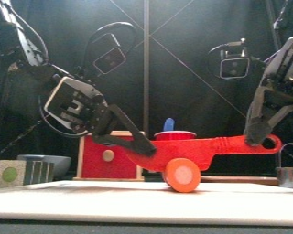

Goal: Cut carrot

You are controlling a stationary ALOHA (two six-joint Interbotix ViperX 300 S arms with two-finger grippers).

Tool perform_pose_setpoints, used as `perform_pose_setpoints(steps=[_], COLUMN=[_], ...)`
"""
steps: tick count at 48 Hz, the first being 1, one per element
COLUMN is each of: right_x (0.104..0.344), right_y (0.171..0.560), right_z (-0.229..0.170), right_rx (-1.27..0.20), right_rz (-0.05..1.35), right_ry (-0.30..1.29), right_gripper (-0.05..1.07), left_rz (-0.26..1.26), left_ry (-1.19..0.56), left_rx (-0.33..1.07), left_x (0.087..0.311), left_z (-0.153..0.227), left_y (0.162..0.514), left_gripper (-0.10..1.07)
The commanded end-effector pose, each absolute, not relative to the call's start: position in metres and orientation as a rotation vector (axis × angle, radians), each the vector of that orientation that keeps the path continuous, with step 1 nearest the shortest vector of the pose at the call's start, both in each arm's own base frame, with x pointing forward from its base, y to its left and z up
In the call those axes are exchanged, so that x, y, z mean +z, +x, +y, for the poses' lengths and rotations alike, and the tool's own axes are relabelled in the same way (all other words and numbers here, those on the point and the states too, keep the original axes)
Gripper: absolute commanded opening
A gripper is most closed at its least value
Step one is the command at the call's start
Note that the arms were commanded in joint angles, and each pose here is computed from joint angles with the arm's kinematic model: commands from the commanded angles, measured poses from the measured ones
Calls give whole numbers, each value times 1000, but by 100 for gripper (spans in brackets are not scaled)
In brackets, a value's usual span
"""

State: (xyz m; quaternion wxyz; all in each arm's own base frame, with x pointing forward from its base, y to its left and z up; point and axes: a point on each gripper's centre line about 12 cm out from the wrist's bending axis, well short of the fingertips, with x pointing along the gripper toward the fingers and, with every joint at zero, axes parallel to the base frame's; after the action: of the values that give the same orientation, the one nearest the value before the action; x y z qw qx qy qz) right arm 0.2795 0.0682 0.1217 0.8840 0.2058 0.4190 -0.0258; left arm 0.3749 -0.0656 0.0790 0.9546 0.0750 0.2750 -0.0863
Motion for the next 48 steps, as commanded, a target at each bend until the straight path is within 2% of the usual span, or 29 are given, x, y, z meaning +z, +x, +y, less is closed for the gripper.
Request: perform_pose_setpoints(steps=[1, 11, 19, 34, 48], right_x=[116, 104, 110, 151, 185], right_y=[279, 282, 287, 283, 270], right_z=[68, 68, 69, 62, 50], right_rx=[-68, -84, -74, -55, -51], right_rz=[891, 928, 907, 771, 644], right_ry=[432, 423, 423, 394, 389], right_gripper=[34, 34, 34, 34, 34], left_rz=[611, 658, 650, 542, 447], left_ry=[164, 167, 160, 149, 186], left_rx=[-196, -197, -193, -180, -148], left_x=[70, 61, 67, 112, 146], left_z=[-71, -71, -71, -67, -49], left_y=[368, 370, 371, 375, 376], left_gripper=[35, 35, 35, 35, 36])
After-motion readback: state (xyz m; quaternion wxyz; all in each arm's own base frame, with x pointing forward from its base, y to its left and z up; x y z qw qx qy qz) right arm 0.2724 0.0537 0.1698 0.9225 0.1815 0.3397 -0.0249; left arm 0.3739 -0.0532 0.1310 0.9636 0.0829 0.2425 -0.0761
